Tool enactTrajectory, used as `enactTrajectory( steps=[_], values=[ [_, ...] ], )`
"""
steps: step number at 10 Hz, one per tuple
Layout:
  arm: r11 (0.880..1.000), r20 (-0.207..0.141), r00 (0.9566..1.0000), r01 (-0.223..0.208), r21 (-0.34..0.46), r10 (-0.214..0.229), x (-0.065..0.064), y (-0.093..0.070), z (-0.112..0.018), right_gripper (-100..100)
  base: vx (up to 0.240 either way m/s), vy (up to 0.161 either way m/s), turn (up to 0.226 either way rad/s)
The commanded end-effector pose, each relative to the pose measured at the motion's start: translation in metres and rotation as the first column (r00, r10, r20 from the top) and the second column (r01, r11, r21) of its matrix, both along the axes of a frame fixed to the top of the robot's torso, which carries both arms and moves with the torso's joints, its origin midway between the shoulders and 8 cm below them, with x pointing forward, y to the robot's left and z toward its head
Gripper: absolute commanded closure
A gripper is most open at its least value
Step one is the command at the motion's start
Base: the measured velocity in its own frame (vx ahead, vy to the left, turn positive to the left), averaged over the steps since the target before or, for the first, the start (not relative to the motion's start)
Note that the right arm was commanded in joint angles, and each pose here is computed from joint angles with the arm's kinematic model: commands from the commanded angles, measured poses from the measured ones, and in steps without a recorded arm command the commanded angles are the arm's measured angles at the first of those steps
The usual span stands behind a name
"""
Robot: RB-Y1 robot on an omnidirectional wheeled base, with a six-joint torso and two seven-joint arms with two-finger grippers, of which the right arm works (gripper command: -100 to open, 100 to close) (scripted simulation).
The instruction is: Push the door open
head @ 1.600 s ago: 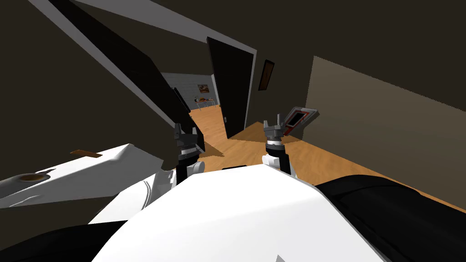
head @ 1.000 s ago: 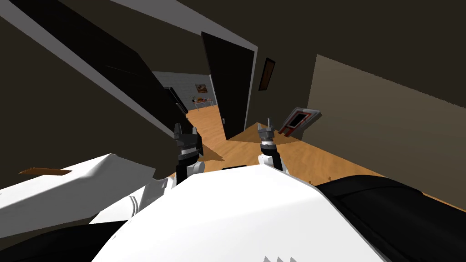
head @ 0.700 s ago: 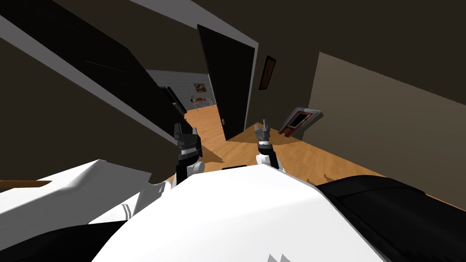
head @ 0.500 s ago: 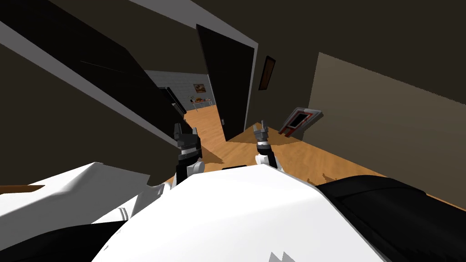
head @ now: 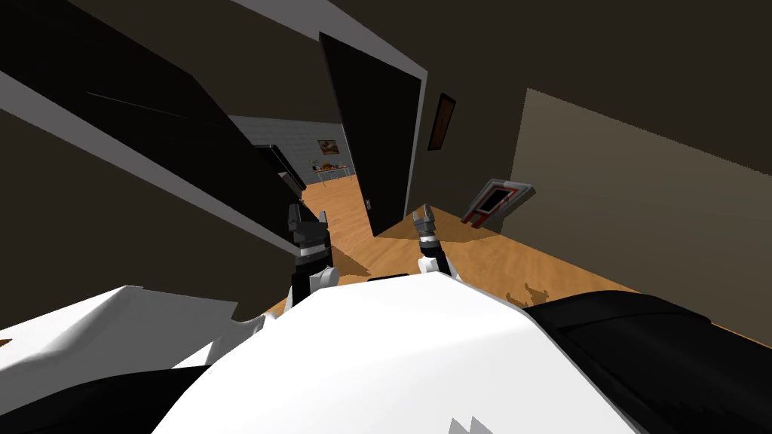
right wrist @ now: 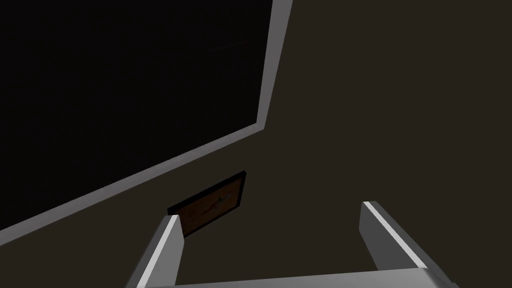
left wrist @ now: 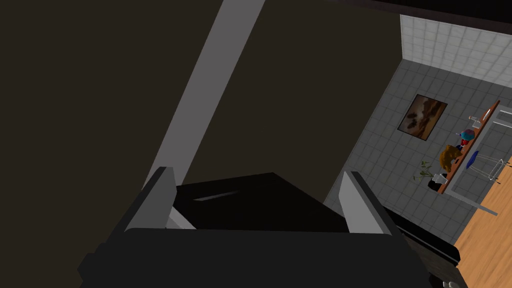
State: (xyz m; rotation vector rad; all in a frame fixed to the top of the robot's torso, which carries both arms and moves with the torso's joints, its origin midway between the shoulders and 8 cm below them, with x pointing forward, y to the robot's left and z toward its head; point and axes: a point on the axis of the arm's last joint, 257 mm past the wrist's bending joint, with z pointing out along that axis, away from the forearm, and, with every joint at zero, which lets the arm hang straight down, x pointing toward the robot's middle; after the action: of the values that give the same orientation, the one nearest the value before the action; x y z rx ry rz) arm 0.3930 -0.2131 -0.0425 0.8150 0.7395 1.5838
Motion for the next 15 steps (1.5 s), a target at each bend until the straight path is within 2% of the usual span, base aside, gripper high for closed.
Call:
enactTrajectory(
  steps=[1, 5, 8, 12, 15],
  values=[
    [1.0, -0.015, 0.9997, -0.019, 0.0, 0.019, 0.005, 0.008, -0.011, -100, 0.108, 0.024, -0.037],
    [0.998, -0.052, 0.9962, -0.07, 0.001, 0.069, 0.015, 0.03, -0.035, -100, 0.089, 0.023, -0.035],
    [0.994, -0.081, 0.9908, -0.109, 0.0, 0.108, 0.02, 0.047, -0.054, -100, 0.103, 0.008, -0.034],
    [0.987, -0.121, 0.9795, -0.163, -0.003, 0.161, 0.026, 0.072, -0.08, -100, 0.097, 0.02, -0.039],
    [0.979, -0.152, 0.9678, -0.204, -0.007, 0.201, 0.028, 0.091, -0.1, -100, 0.101, 0.02, -0.04]
  ],
)
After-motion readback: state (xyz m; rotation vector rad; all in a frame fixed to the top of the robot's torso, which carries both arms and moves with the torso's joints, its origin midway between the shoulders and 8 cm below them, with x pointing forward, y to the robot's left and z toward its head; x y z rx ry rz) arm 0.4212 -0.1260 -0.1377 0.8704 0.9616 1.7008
